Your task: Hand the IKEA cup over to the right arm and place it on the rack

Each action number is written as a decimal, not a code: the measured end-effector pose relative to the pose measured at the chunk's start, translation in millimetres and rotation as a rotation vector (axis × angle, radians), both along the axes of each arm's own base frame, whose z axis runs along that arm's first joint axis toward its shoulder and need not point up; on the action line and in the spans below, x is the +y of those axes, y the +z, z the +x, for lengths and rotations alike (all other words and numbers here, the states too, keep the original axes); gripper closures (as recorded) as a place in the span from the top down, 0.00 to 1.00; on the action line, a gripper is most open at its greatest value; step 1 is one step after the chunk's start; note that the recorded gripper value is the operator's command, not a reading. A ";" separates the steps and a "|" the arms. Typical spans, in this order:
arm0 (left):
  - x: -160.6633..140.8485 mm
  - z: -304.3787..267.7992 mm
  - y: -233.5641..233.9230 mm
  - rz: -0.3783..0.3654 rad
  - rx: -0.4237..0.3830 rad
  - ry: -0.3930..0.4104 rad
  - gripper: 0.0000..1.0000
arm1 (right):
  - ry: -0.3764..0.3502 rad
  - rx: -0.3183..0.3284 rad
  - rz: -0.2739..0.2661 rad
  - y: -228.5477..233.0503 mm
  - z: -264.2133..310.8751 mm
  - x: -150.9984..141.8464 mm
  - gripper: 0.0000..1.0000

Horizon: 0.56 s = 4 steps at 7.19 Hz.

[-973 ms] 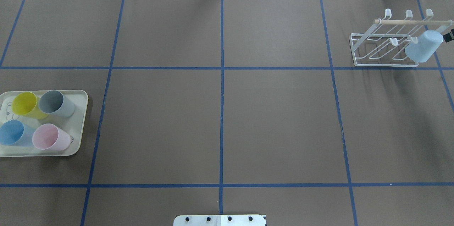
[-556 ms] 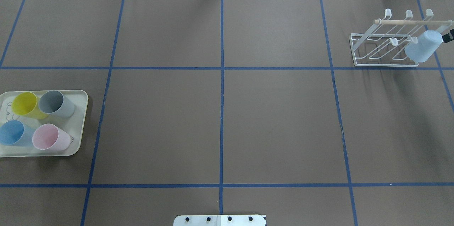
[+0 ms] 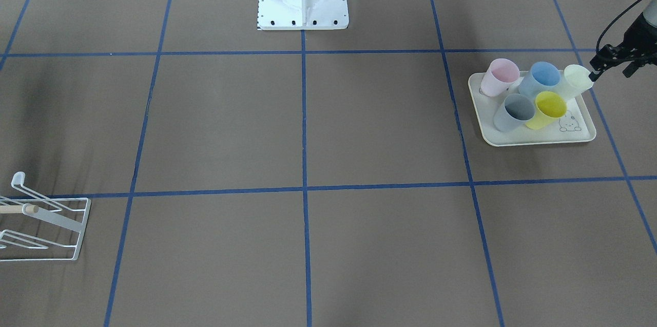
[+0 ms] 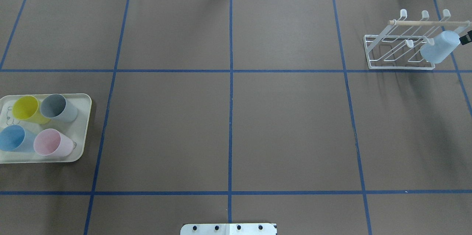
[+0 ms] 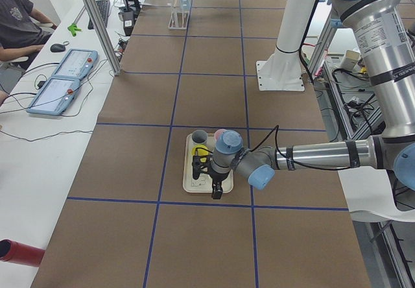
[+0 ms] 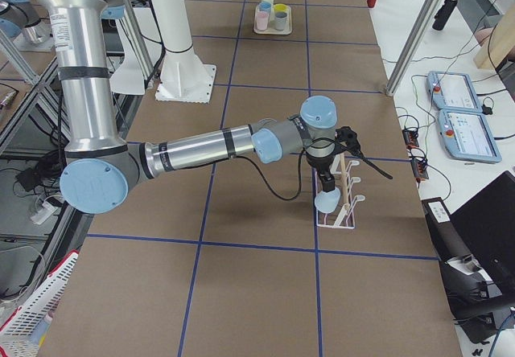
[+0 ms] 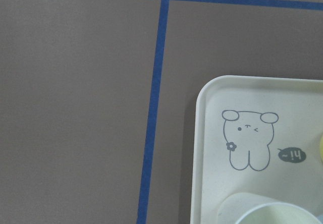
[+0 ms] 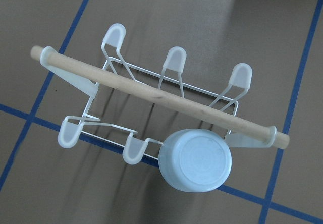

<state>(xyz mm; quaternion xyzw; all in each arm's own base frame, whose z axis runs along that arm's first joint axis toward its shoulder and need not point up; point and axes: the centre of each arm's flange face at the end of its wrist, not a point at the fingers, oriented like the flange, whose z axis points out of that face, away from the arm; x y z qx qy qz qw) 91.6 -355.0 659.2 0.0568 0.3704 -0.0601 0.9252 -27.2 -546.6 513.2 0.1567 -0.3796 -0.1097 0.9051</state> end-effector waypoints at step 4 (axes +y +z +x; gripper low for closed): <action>4.1 21.6 5.6 -0.017 -0.002 0.051 0.00 | -0.002 -0.003 -0.006 0.1 -4.0 0.2 1.00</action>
